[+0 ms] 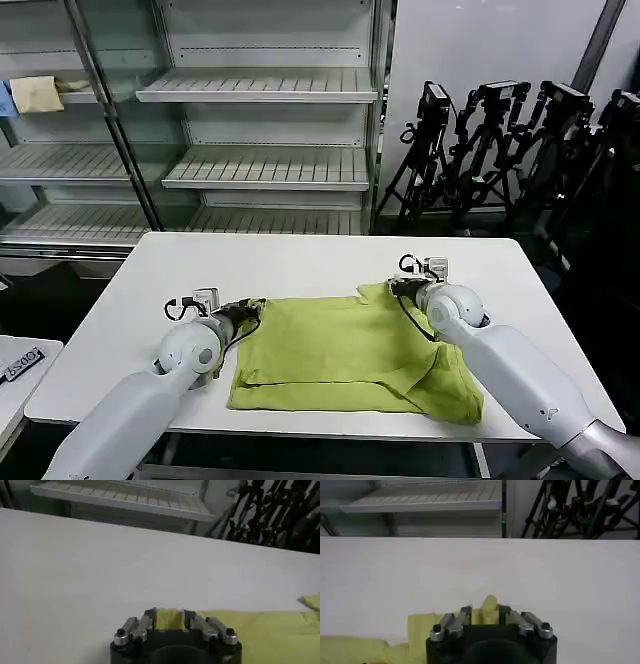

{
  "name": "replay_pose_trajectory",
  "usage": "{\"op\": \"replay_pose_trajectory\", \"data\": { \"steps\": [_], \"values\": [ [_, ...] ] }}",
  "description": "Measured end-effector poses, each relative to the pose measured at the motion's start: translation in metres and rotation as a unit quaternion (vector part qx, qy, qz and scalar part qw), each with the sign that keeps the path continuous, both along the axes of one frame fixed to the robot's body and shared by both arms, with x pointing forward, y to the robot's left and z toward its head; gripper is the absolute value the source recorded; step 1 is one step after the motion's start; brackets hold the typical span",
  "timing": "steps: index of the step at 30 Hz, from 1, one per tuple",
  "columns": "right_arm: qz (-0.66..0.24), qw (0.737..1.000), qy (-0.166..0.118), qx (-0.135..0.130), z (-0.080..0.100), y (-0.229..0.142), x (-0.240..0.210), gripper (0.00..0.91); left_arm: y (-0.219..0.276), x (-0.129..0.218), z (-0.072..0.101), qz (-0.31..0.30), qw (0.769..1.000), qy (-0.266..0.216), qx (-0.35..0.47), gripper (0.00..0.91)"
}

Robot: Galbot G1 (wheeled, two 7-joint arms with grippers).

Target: Fold and organize the clothes.

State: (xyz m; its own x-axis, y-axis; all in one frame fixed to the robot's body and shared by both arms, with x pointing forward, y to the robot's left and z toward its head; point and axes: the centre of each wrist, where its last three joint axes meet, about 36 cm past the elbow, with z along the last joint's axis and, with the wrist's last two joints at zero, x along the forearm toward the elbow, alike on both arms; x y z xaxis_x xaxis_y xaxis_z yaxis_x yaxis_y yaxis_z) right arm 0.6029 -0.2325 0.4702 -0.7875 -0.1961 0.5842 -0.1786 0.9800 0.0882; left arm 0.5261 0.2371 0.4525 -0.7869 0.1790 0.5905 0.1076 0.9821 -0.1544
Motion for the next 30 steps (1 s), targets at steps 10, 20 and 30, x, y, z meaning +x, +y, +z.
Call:
{"op": "replay_pose_trajectory", "data": {
  "steps": [10, 20, 30],
  "values": [
    [0.003, 1.0, -0.011, 0.008, 0.007, -0.002, -0.001, 0.0, 0.003, -0.003, 0.002, 0.0, 1.0, 0.001, -0.006, 0.04],
    [0.008, 0.999, -0.039, 0.009, 0.026, -0.005, -0.008, 0.0, 0.009, -0.012, 0.016, -0.001, 1.0, -0.014, -0.012, 0.04],
    [0.021, 0.997, -0.07, 0.01, 0.041, -0.012, -0.035, 0.0, 0.016, -0.029, 0.038, -0.007, 0.999, -0.038, -0.024, 0.04]
  ]
}}
